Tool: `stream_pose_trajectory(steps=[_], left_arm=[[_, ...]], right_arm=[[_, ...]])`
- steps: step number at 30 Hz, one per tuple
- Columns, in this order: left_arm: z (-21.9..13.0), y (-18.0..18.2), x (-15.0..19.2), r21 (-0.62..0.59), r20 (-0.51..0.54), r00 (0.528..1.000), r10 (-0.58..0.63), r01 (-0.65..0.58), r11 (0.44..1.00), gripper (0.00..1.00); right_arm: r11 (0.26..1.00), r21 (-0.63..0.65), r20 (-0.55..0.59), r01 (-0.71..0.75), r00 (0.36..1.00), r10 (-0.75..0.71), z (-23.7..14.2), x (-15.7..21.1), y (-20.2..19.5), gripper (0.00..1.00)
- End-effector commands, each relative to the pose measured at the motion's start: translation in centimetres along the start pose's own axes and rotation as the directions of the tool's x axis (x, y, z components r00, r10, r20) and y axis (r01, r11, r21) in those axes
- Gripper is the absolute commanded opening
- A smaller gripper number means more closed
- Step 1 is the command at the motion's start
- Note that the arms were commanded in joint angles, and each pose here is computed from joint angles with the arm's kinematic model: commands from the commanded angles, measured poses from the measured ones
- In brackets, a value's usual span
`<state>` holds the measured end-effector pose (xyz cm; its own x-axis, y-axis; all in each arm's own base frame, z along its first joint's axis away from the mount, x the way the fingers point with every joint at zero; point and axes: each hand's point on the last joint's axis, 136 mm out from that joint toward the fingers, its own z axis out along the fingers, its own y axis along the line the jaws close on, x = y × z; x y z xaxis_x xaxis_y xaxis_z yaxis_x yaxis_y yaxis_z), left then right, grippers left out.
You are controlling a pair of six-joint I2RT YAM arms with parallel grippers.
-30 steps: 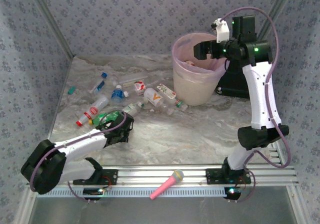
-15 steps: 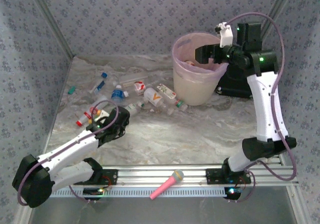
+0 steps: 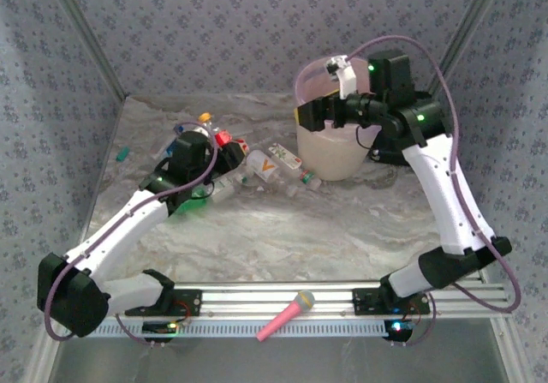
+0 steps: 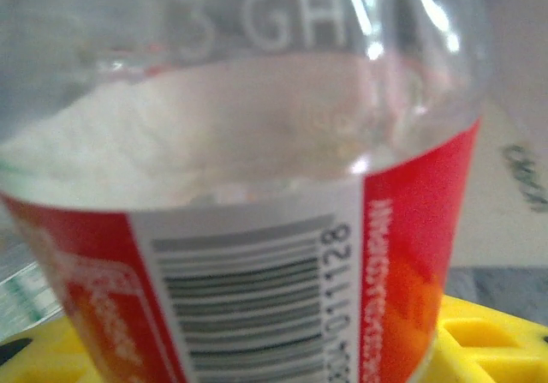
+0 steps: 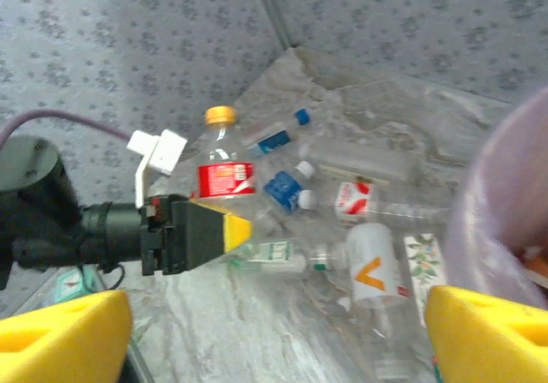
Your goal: Put the plastic bottles in the bin
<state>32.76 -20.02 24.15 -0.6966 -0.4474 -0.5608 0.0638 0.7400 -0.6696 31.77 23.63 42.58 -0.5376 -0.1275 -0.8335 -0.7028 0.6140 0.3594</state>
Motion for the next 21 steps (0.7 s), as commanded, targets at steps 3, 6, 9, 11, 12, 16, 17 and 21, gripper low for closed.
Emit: stream_pose_trajectory(steps=[3, 6, 9, 11, 12, 16, 17, 21], left_arm=[[-1.2, -6.9, -1.2, 0.402, -0.043, 0.982, 0.184, -0.152, 0.903, 0.00], [-1.7, -8.9, -0.3, 0.516, -0.088, 0.963, 0.253, -0.173, 0.839, 0.00], [-2.2, -10.4, 0.0, 0.593, -0.094, 0.954, 0.284, -0.176, 0.785, 0.00], [-2.4, -10.8, 0.1, 0.618, -0.095, 0.950, 0.297, -0.178, 0.766, 0.00], [-2.6, -11.1, 0.1, 0.630, -0.091, 0.947, 0.308, -0.185, 0.755, 0.00], [-3.5, -12.4, 0.5, 0.674, -0.061, 0.931, 0.360, -0.228, 0.702, 0.00], [-3.6, -12.6, 0.5, 0.679, -0.056, 0.927, 0.372, -0.238, 0.694, 0.00], [-3.7, -13.2, 0.4, 0.687, -0.033, 0.917, 0.397, -0.268, 0.676, 0.00]], right_arm=[[0.991, -0.136, -0.024, 0.013, 1.000, -0.017, 3.0, -1.2, 2.6, 0.80], [0.985, -0.170, -0.065, 0.009, 0.998, -0.020, 5.0, -0.9, 3.3, 0.79], [0.980, -0.201, -0.102, -0.015, 0.995, -0.005, 6.8, -0.5, 3.3, 0.79], [0.975, -0.220, -0.121, -0.034, 0.993, 0.007, 7.8, -0.3, 3.2, 0.82], [0.974, -0.223, -0.134, -0.045, 0.991, 0.015, 8.4, -0.2, 3.1, 0.84], [0.964, -0.256, -0.184, -0.077, 0.983, 0.030, 10.2, 0.6, 3.2, 0.90], [0.961, -0.264, -0.196, -0.085, 0.980, 0.033, 10.6, 0.9, 3.3, 0.90], [0.945, -0.305, -0.240, -0.114, 0.970, 0.040, 12.0, 1.9, 3.9, 0.90]])
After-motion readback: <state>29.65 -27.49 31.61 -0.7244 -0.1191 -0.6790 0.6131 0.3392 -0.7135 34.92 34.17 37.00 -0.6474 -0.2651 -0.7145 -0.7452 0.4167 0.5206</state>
